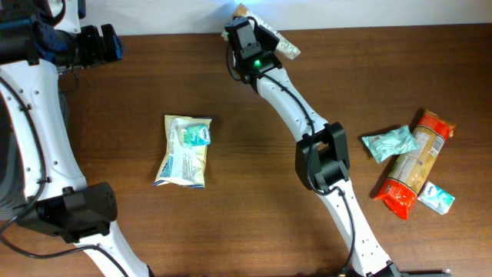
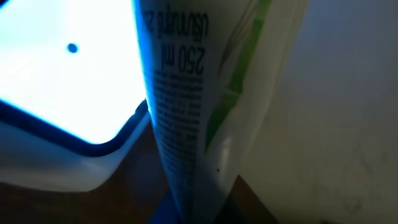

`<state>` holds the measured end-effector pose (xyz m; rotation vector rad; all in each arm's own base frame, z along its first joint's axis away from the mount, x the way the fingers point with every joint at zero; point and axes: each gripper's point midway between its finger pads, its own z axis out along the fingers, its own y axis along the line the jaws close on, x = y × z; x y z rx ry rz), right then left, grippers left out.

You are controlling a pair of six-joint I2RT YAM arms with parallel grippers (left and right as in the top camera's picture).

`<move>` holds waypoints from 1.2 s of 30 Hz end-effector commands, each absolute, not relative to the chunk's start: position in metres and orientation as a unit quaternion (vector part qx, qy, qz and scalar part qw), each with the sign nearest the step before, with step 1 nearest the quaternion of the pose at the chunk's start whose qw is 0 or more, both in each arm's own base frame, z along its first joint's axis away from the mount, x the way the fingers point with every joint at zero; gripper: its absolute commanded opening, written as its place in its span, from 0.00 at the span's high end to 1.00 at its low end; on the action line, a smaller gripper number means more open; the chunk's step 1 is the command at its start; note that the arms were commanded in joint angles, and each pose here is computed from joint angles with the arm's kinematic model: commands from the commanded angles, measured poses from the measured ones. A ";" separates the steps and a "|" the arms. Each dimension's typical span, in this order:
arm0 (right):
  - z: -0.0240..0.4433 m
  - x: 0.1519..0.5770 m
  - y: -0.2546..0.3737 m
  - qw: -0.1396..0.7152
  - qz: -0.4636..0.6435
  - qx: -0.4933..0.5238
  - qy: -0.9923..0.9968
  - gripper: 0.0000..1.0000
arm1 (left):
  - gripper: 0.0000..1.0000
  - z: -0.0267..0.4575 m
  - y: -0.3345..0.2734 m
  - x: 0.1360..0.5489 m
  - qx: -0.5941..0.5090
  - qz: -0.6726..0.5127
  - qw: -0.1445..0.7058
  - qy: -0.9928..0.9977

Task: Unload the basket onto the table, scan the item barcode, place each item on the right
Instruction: 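Lift the Pantene tube to the scanner window with the right gripper, then set the Pantene tube down on the right side of the table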

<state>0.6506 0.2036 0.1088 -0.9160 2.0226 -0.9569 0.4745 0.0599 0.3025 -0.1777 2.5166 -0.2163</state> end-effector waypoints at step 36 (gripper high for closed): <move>0.114 0.360 -0.025 -0.135 0.064 0.112 0.982 0.27 | 0.01 0.300 0.062 0.476 -0.065 -0.080 0.299 0.949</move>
